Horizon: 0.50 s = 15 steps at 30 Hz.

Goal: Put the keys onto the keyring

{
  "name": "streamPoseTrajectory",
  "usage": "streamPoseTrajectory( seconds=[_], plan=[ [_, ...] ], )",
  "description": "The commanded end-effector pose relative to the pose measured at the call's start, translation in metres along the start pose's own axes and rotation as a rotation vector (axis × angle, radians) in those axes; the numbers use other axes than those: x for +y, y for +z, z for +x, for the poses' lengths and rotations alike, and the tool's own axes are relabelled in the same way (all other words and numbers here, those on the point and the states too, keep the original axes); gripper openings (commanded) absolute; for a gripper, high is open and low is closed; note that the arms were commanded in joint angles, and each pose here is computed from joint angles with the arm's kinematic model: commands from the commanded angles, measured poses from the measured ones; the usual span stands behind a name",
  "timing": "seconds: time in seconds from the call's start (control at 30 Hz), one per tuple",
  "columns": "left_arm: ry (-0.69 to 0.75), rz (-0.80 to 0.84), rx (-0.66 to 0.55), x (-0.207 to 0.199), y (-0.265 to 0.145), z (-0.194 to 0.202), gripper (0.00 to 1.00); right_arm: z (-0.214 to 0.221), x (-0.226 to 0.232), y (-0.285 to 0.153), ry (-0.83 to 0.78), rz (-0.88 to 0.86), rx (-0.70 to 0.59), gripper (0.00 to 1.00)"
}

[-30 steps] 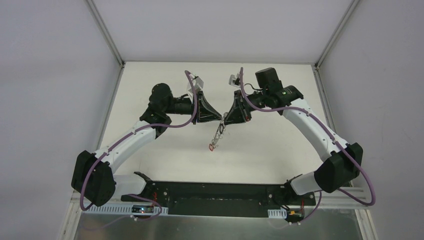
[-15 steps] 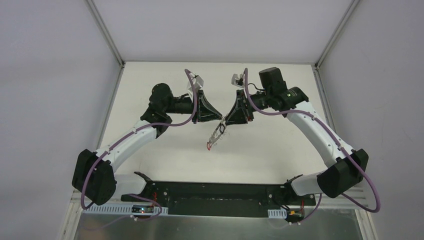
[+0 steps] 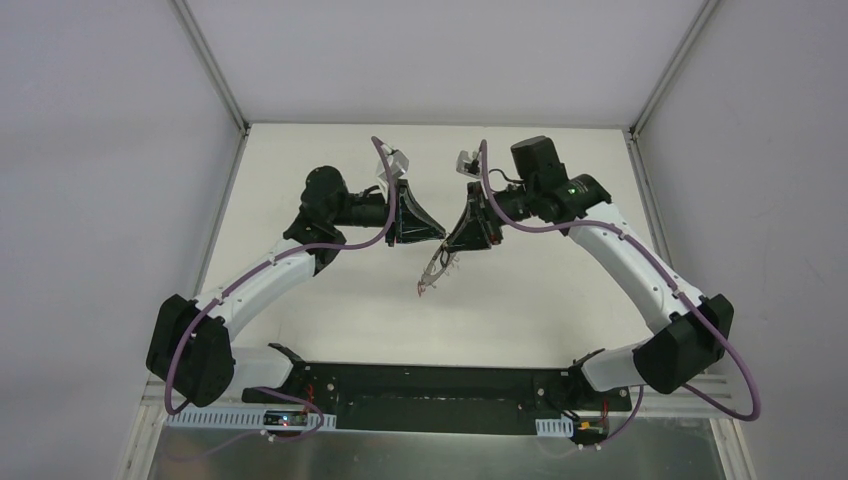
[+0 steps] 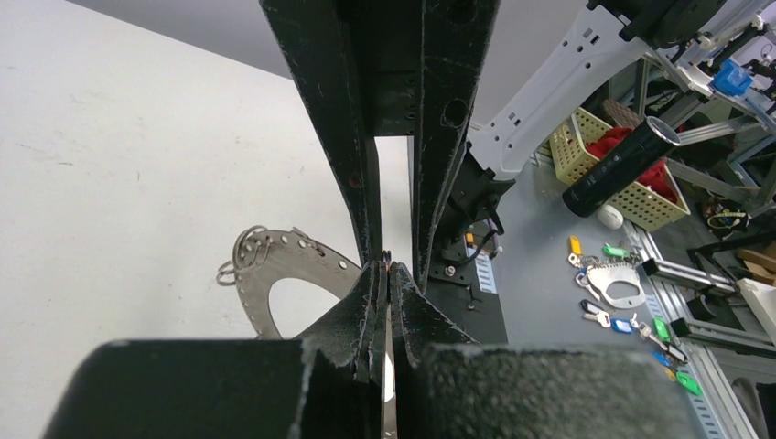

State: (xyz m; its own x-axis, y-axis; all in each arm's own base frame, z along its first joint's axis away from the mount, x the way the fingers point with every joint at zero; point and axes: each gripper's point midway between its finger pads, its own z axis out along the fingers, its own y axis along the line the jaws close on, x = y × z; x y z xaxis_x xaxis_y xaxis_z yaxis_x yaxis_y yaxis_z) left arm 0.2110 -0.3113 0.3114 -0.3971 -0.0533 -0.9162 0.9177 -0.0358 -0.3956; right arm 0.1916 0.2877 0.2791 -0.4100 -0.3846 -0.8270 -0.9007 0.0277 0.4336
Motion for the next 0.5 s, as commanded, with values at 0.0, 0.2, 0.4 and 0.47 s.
streamPoseTrajectory(
  seconds=[0.0,0.2,0.4,0.47],
  plan=[
    [0.060,0.026,-0.032,-0.0053,-0.0002,-0.0116,0.00,-0.0181,0.0038,0.0000,-0.061,-0.007,-0.026,0.23],
    [0.060,0.024,-0.028,-0.0041,-0.0005,-0.0088,0.00,-0.0199,0.0032,0.0003,-0.061,-0.004,-0.026,0.18],
    [0.058,0.022,-0.022,-0.0026,-0.0007,-0.0056,0.00,-0.0196,0.0015,-0.0001,-0.063,0.005,-0.023,0.14],
    [0.058,0.021,-0.023,-0.0025,-0.0007,-0.0058,0.00,-0.0190,0.0018,0.0000,-0.062,0.005,-0.021,0.10]
  ],
)
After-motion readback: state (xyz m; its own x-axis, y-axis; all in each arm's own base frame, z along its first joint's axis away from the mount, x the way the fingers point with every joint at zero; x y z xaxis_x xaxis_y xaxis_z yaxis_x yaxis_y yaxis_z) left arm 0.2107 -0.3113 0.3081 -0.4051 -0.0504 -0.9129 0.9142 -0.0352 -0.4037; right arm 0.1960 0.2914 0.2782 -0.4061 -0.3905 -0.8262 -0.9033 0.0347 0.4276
